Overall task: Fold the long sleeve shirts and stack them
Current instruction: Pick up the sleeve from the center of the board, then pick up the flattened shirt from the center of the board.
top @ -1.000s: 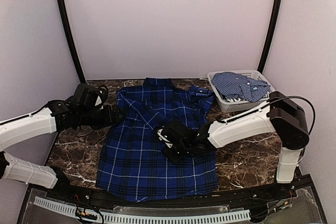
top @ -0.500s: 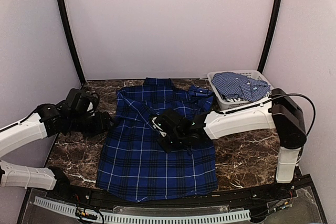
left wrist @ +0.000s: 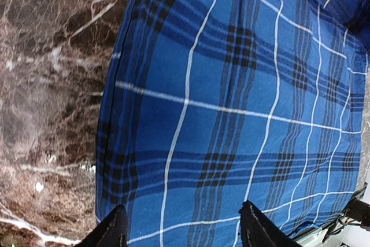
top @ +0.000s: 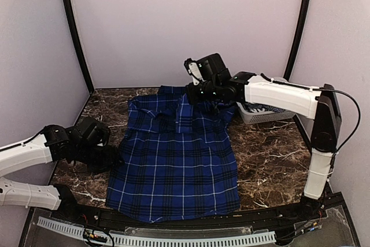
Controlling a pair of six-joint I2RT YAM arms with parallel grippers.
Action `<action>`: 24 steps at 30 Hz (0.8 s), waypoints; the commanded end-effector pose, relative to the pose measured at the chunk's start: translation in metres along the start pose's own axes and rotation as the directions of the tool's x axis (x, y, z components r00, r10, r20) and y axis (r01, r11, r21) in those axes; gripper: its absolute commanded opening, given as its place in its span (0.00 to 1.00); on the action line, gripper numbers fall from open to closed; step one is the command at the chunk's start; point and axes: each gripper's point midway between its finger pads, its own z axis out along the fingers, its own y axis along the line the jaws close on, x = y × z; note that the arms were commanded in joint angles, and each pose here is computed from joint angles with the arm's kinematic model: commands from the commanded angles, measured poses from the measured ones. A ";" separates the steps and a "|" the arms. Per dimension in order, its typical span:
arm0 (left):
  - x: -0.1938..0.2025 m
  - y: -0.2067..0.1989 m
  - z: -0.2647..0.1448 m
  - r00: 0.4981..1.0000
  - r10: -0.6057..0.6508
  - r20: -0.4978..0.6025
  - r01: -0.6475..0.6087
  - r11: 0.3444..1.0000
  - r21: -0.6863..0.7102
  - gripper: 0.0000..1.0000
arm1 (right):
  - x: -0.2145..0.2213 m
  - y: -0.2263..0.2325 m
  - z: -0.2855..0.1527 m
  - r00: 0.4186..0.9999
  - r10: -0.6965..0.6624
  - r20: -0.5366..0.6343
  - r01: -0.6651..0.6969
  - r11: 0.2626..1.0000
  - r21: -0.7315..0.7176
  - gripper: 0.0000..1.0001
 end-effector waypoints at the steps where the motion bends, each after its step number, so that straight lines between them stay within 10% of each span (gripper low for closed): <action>1: 0.015 0.023 -0.003 0.999 -0.050 -0.008 0.049 0.994 -0.100 0.65 | -0.039 -0.036 -0.013 0.992 0.107 0.070 -0.105 0.994 -0.023 0.00; 24: 0.069 0.073 0.014 0.980 -0.152 -0.127 0.127 0.975 -0.181 0.58 | -0.072 -0.103 -0.046 0.952 0.254 0.170 -0.252 0.967 -0.037 0.00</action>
